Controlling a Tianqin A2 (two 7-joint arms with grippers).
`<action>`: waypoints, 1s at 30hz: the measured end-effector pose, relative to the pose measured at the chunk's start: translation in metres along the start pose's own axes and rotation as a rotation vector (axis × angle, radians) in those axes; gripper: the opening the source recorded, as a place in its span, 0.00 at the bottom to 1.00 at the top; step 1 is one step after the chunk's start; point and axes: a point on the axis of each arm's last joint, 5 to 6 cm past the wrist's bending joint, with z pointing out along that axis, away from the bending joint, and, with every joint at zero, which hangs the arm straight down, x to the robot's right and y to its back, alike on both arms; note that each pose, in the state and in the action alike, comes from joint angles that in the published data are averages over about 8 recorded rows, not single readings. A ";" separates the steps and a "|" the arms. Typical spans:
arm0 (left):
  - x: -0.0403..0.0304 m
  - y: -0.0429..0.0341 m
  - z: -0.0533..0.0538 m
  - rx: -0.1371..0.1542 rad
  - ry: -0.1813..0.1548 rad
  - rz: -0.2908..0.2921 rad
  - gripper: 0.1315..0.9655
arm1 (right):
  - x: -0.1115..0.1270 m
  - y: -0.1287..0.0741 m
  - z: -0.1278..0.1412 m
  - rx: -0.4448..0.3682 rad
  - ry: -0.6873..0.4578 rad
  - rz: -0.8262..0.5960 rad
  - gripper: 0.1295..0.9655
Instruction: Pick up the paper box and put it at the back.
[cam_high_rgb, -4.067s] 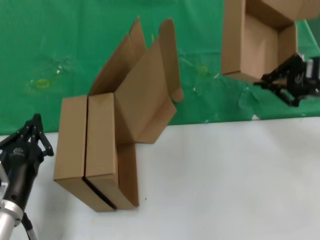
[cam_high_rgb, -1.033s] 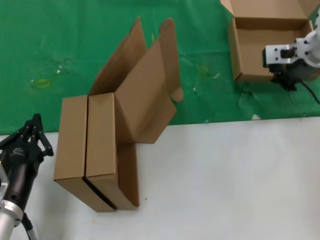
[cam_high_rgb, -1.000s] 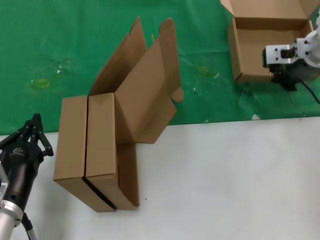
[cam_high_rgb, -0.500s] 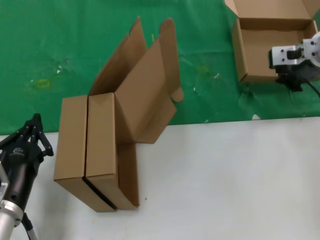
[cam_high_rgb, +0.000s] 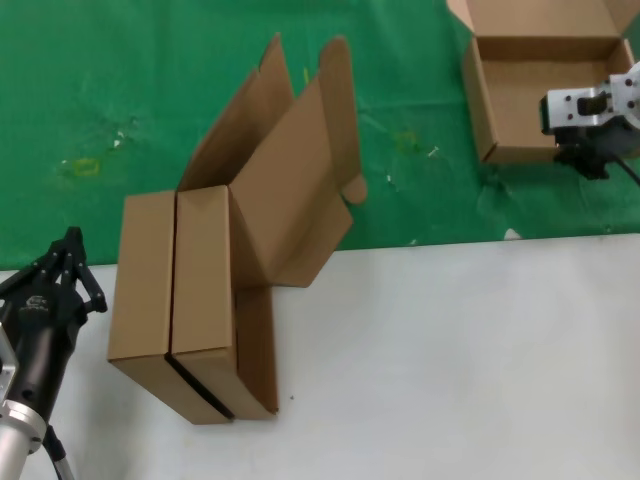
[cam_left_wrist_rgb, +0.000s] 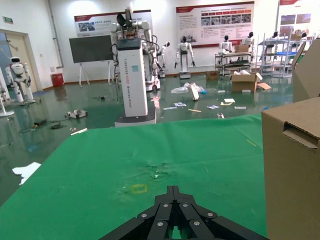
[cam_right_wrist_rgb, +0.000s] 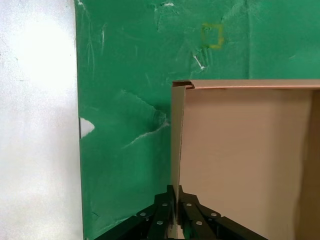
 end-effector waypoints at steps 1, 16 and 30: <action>0.0000 0.0000 0.000 0.000 0.000 0.000 0.02 | 0.000 0.000 0.000 0.000 0.000 0.000 0.03; 0.0000 0.0000 0.000 0.000 0.000 0.000 0.02 | 0.000 0.000 0.000 0.000 0.000 0.000 0.16; 0.0000 0.0000 0.000 0.000 0.000 0.000 0.02 | 0.000 0.000 0.000 0.000 0.000 0.000 0.43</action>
